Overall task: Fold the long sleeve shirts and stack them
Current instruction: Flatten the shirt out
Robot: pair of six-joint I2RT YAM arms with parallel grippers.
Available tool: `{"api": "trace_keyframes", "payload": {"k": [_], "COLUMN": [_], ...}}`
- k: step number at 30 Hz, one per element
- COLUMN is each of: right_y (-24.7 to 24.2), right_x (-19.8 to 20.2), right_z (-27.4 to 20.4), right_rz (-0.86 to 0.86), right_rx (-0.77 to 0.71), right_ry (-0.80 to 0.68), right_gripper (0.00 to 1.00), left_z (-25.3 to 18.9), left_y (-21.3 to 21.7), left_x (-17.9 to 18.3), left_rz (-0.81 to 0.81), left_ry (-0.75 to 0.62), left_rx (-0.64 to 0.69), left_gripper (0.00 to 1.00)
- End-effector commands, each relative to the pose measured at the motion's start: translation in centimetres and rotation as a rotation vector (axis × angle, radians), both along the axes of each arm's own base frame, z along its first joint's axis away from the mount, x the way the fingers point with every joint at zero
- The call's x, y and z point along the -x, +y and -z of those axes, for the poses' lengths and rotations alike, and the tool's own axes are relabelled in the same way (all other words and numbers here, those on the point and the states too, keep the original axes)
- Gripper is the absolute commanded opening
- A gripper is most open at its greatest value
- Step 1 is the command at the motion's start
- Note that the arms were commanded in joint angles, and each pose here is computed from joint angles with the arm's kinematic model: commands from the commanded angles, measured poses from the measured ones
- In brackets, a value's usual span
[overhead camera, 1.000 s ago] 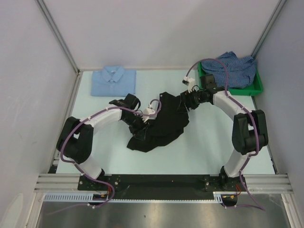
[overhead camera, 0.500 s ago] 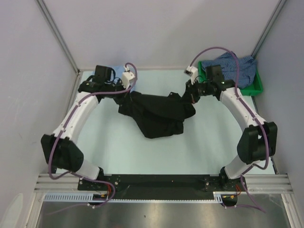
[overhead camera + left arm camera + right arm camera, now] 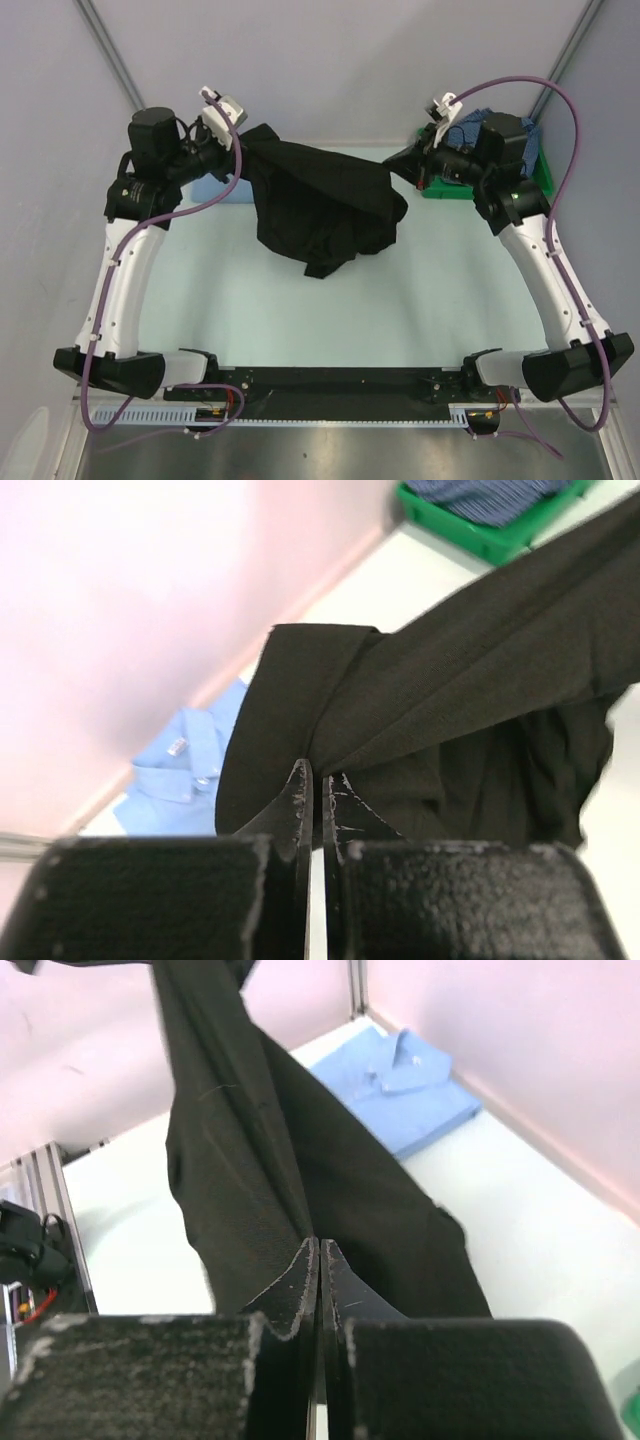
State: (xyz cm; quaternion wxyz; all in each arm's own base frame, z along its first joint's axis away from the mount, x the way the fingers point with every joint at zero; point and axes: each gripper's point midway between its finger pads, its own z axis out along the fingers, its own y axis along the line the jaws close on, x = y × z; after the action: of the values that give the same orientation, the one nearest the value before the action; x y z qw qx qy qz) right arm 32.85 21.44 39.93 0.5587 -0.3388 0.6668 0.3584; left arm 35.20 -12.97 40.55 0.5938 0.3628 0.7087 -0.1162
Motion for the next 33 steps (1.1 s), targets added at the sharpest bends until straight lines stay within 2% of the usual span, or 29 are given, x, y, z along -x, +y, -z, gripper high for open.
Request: {"api": "trace_keyframes", "payload": {"k": [1,5,6,7,8,9,10,11,13,14,16,17,18,19,20,21,22,23,24,25,26,27,28,29,31,33], "right_y": [1.5,5.6,5.8,6.2,6.2,5.9,5.2,3.7,0.8,-1.9,-4.4,-5.6,-7.3,-8.4,-9.3,-10.4,-11.5,-12.3,-13.5,-14.5,-14.9,-15.0,-14.7,-14.3,-13.1,-11.7], "right_x": [2.0,6.6,7.4,8.0,8.0,7.8,7.4,6.1,4.8,3.5,5.0,5.6,7.1,8.5,9.4,10.4,10.4,10.8,10.7,10.4,10.3,10.1,9.8,9.1,8.1,6.4], "right_z": [-1.6,-0.9,-1.3,-1.4,-1.9,-2.5,-3.5,-4.0,-4.0,-3.3,0.2,4.3,7.4,8.4,10.9,12.2,12.6,12.7,13.1,13.3,13.2,13.1,12.9,13.3,12.9,13.7], "right_rz": [0.006,-0.121,-0.134,-0.144,-0.126,-0.098,-0.062,0.009,0.120,0.198,0.233,0.223,0.251,0.269,0.271,0.290,0.331,0.355,0.375,0.413,0.411,0.382,0.358,0.335,0.265,0.192], "right_rx": [-0.030,-0.063,-0.069,-0.070,-0.079,-0.086,-0.096,-0.099,-0.106,-0.105,-0.035,0.053,0.110,0.141,0.207,0.252,0.299,0.340,0.405,0.442,0.463,0.493,0.488,0.485,0.450,0.422], "right_ry": [-0.011,0.039,0.027,0.021,0.011,0.001,-0.018,-0.027,-0.001,0.034,0.118,0.162,0.252,0.254,0.276,0.304,0.284,0.244,0.199,0.175,0.141,0.099,0.086,0.105,0.106,0.172], "right_gripper": [0.00,0.00,0.00,0.00,0.00,0.00,0.00,0.00,0.00,0.00,0.00,0.00,0.00,0.00,0.00,0.12,0.28,0.55,0.67,0.76,0.86,0.87,0.89,0.90,0.89,0.85], "left_z": [-7.7,-13.8,-14.8,-14.6,-17.0,-16.7,-15.3,-16.2,-14.3,-13.5,-10.7,-8.3,-6.4,-4.1,-0.9,1.0,3.0,5.0,6.0,9.1,10.4,10.9,14.7,16.5,20.8,23.7], "left_y": [3.5,1.5,0.6,-0.4,-1.1,-3.3,-4.8,-7.1,-10.5,-13.4,-16.3,-18.5,-19.5,-20.1,-21.0,-20.8,-20.0,-17.9,-16.4,-14.9,-12.0,-10.2,-8.5,-6.3,-4.1,-2.1], "left_x": [-0.6,0.3,0.7,-0.8,0.1,0.7,-0.5,0.9,1.9,3.6,5.2,6.1,6.4,7.9,8.3,8.2,7.9,7.5,7.3,6.8,5.2,5.6,6.0,5.3,7.1,7.6], "left_rz": [-0.172,-0.054,-0.008,0.029,0.078,0.202,0.255,0.345,0.469,0.563,0.667,0.734,0.773,0.847,0.888,0.861,0.810,0.779,0.748,0.690,0.600,0.551,0.494,0.452,0.429,0.430], "left_ry": [-0.248,-0.453,-0.458,-0.430,-0.460,-0.399,-0.318,-0.310,-0.239,-0.238,-0.155,-0.075,-0.013,0.088,0.129,0.181,0.248,0.326,0.377,0.446,0.435,0.401,0.464,0.432,0.538,0.578], "left_rx": [0.021,0.098,0.150,0.174,0.207,0.251,0.268,0.286,0.269,0.243,0.219,0.216,0.213,0.205,0.150,0.117,0.092,0.113,0.142,0.162,0.158,0.125,0.082,0.005,-0.059,-0.141], "left_gripper": [0.00,0.00,0.00,0.00,0.00,0.00,0.00,0.00,0.00,0.00,0.00,0.01,0.03,0.07,0.17,0.26,0.32,0.49,0.65,0.75,0.90,0.92,0.95,0.97,0.98,0.97]}}
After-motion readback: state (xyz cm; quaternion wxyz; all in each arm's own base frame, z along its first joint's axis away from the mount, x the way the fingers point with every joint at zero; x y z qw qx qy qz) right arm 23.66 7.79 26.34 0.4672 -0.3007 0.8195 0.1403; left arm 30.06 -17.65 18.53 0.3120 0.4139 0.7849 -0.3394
